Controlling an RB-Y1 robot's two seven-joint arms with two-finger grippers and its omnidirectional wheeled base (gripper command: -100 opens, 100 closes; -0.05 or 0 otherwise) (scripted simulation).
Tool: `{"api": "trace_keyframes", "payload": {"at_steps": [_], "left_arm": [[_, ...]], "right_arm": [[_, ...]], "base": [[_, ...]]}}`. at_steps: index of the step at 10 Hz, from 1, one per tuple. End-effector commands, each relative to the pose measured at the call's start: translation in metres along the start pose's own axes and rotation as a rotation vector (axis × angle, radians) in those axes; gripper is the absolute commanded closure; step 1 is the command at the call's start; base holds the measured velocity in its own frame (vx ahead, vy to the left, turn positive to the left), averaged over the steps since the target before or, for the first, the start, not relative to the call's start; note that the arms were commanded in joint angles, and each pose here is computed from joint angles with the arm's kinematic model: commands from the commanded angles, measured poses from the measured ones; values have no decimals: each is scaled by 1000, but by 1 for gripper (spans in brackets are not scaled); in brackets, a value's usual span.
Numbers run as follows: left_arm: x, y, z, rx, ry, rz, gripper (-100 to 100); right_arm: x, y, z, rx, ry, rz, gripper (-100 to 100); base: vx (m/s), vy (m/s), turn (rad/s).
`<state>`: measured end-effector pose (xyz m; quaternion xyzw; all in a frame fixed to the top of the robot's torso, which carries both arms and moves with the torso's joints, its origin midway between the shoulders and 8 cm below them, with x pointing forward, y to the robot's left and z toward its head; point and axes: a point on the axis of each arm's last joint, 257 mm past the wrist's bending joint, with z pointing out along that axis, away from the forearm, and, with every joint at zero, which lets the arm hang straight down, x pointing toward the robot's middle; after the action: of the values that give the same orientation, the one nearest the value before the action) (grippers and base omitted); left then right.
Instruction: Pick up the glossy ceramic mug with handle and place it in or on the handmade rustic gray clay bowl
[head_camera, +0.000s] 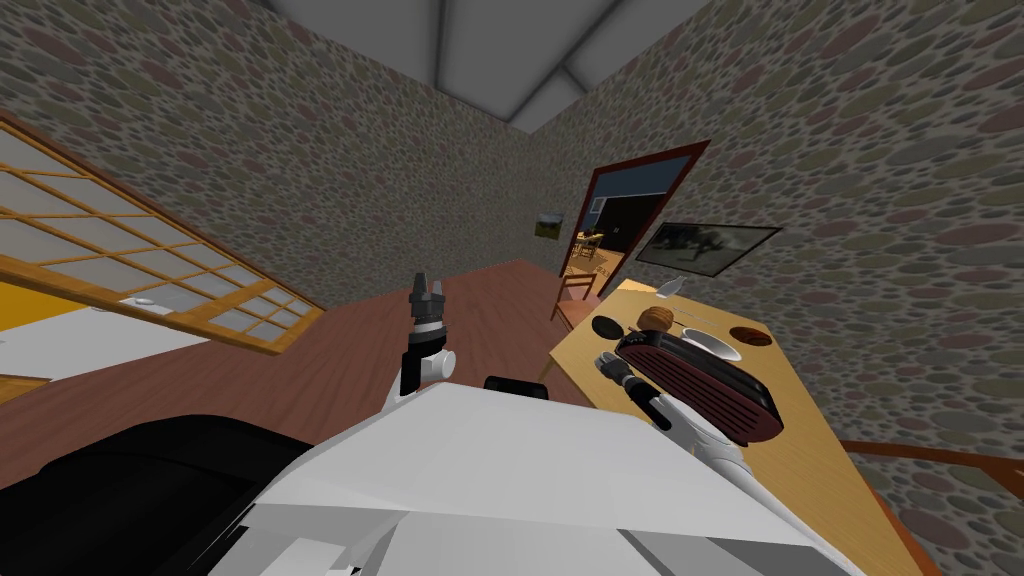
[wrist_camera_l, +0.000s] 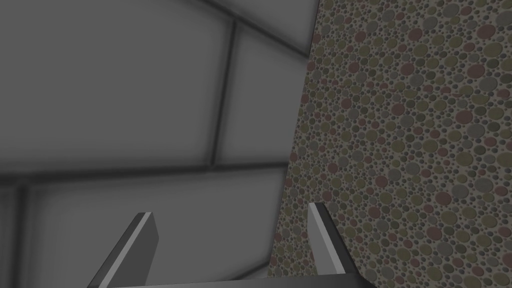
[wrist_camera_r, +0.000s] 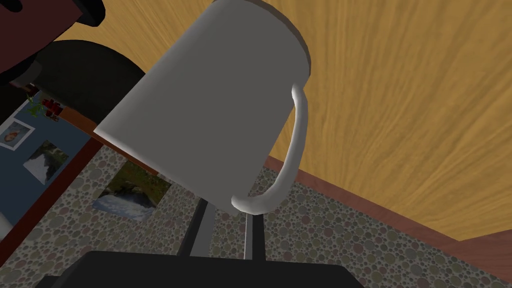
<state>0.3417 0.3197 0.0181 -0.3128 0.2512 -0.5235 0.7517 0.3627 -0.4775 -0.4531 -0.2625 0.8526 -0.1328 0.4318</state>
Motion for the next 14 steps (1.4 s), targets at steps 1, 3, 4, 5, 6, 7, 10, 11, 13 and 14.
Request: {"api": "trace_keyframes", "payload": {"at_steps": [1,3,4,5,6,7,10,11,13,14], "left_arm": [[0,0,0,0,0,0,0],[0,0,0,0,0,0,0],[0,0,0,0,0,0,0],[0,0,0,0,0,0,0],[0,0,0,0,0,0,0],[0,0,0,0,0,0,0],[0,0,0,0,0,0,0],[0,0,0,0,0,0,0],[0,0,0,0,0,0,0],[0,0,0,0,0,0,0]], "right_arm": [[-15,-2,2,-12,-34,-2,100],[-24,-3,1,-27,-57,0,100],[-31,-4,-1,-46,-78,6,100],[-34,-6,-2,-56,-87,9,100],[-39,-8,-5,-77,-104,15,100],[-41,-10,-7,-87,-110,19,100],[-44,-19,-16,-121,-124,32,100],[-43,-25,-21,-133,-125,37,100],[-39,-40,-30,-146,-119,47,100],[-34,-50,-35,-143,-109,54,100]], "base": [[-68,110,19],[-74,160,32],[-48,176,69],[-22,177,53],[12,185,75],[42,155,73],[41,118,71],[60,105,82],[79,69,69],[75,33,75]]}}
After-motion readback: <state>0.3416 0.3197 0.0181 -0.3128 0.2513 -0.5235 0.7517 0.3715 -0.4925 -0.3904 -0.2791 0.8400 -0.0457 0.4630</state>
